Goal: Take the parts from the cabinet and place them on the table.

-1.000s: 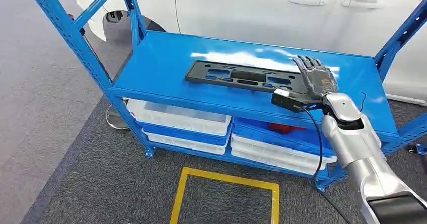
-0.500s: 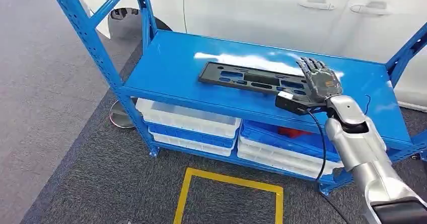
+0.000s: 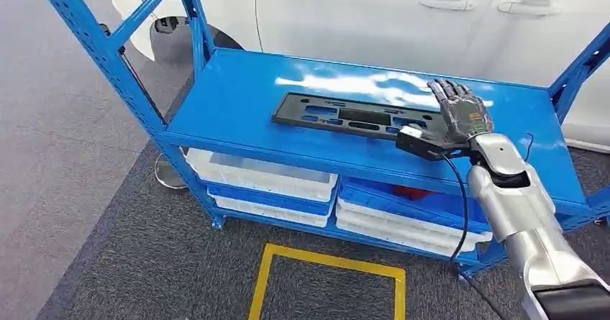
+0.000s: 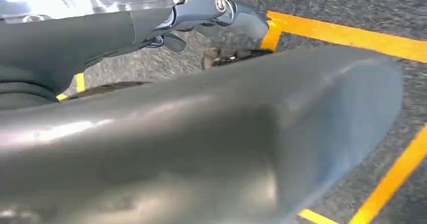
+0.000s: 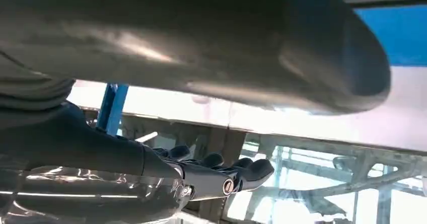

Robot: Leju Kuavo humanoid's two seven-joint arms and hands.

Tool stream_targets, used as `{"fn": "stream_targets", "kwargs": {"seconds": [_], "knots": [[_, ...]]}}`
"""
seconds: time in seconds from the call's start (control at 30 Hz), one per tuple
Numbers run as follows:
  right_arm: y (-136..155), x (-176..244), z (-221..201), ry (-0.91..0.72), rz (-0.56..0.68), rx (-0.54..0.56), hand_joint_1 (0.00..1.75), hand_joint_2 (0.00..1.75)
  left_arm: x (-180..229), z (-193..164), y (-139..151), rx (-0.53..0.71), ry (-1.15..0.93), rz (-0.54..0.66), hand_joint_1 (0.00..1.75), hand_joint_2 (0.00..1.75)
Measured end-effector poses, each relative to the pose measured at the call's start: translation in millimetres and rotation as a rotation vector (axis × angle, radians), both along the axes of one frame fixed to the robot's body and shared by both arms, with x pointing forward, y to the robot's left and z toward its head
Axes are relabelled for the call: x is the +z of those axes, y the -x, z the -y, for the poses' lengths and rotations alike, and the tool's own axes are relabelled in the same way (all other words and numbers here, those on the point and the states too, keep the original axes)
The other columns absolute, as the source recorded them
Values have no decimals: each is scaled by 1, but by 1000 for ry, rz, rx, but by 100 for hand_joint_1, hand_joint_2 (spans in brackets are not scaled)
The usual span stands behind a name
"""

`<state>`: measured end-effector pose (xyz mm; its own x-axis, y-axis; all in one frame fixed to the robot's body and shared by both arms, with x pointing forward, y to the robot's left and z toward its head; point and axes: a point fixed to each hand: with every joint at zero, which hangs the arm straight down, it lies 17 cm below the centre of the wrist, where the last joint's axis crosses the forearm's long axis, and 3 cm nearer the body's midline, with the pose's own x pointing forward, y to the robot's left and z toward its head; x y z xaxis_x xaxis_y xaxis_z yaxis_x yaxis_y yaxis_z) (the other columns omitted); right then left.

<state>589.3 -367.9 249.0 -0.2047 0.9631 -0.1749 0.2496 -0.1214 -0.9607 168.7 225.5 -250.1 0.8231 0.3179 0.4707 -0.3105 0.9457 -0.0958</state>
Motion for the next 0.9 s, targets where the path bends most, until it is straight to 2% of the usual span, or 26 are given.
{"fn": "stream_targets", "kwargs": {"seconds": [0.9], "knots": [[-1, 2, 1, 0, 8, -2, 0, 0, 0, 1, -1, -3, 0, 0, 0, 0]]}}
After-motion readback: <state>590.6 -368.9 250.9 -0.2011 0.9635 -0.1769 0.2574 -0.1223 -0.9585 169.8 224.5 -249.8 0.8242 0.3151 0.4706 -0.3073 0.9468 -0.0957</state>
